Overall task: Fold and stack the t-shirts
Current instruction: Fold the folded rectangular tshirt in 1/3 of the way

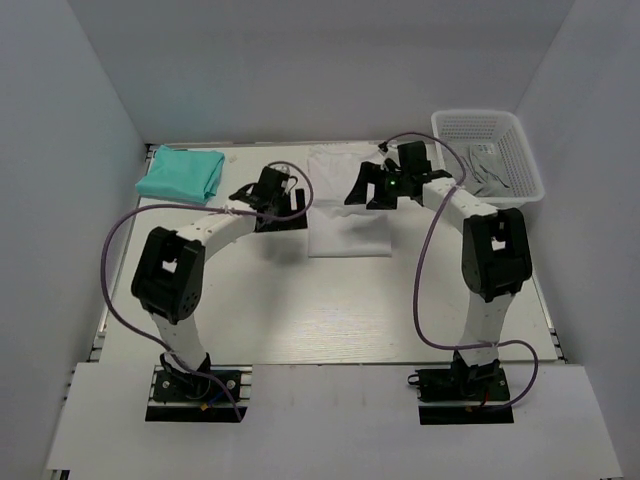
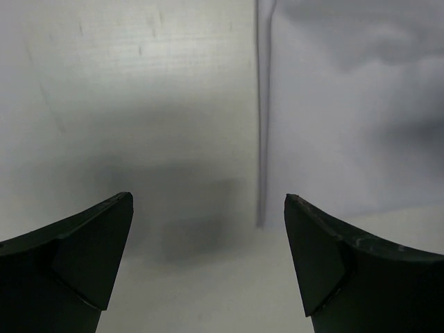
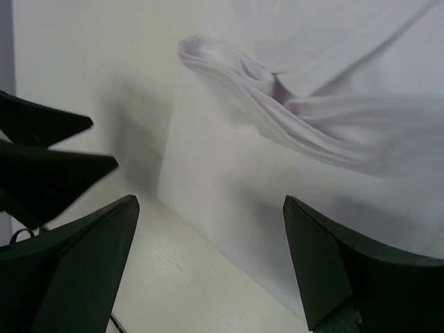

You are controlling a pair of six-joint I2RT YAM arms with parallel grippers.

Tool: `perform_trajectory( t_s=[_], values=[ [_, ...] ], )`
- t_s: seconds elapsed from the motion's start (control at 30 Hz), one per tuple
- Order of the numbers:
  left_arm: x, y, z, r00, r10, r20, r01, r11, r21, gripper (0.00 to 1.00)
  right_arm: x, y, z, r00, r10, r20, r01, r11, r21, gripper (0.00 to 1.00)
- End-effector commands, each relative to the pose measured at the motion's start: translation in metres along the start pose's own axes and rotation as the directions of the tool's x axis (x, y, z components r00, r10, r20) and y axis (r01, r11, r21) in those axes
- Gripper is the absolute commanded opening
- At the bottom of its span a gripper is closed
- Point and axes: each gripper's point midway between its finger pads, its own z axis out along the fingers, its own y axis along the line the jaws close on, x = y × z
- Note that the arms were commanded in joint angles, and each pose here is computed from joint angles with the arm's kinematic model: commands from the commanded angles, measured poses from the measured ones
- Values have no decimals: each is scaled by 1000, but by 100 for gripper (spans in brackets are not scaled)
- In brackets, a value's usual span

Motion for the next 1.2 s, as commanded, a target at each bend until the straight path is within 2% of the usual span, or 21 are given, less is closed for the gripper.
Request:
perform_trajectory(
  t_s=[0.0, 0.07, 0.1, 0.17, 0.23, 0.33, 0.43, 0.6, 0.73, 0.77, 0.83, 0.93, 1.17],
  values=[
    [13, -16, -35, 999, -38, 23, 35, 992, 120, 100, -1, 30, 14, 991, -127, -34, 118, 975, -188, 90],
    [29, -5, -38, 999, -36, 1, 36, 995, 93, 100, -1, 28, 20, 990, -120, -67, 103, 971, -217, 90],
    [27, -2, -43, 999, -37, 10, 36, 996, 79, 100, -20, 26, 36, 990, -129, -59, 113, 968, -222, 90],
    [31, 9, -47, 999, -44, 0, 43, 999, 20, 100, -11, 11, 52, 987, -103, -124, 78, 978, -192, 90],
    [31, 11, -50, 999, -44, 8, 44, 999, 13, 100, -28, 10, 63, 988, -106, -109, 83, 976, -201, 90],
    [32, 14, -52, 999, -44, 13, 44, 999, 5, 100, -23, -13, 91, 987, -58, -147, 32, 984, -173, 90],
    [30, 19, -55, 999, -51, 17, 51, 999, -10, 100, -27, -30, 107, 991, -30, -127, 12, 991, -135, 90],
    [30, 19, -55, 999, -51, 17, 51, 999, -10, 100, -58, -27, 110, 997, -77, -25, 73, 989, -130, 90],
    [36, 18, -54, 999, -43, 6, 43, 999, -9, 100, -91, 2, 83, 980, -183, 80, 192, 972, -135, 90],
    [37, 18, -56, 999, -43, 6, 43, 999, -9, 100, -108, 26, 58, 966, -221, 137, 240, 961, -139, 90],
    [41, 18, -57, 999, -43, 0, 43, 999, 0, 100, -103, 37, 49, 943, -295, 151, 316, 938, -142, 90],
    [39, 14, -59, 999, -45, 9, 44, 999, 25, 100, -64, 60, 26, 929, -349, 125, 367, 912, -182, 90],
    [46, 14, -52, 999, -42, -17, 43, 999, 22, 100, 1, 60, 31, 939, -343, -16, 323, 896, -304, 90]
  ],
)
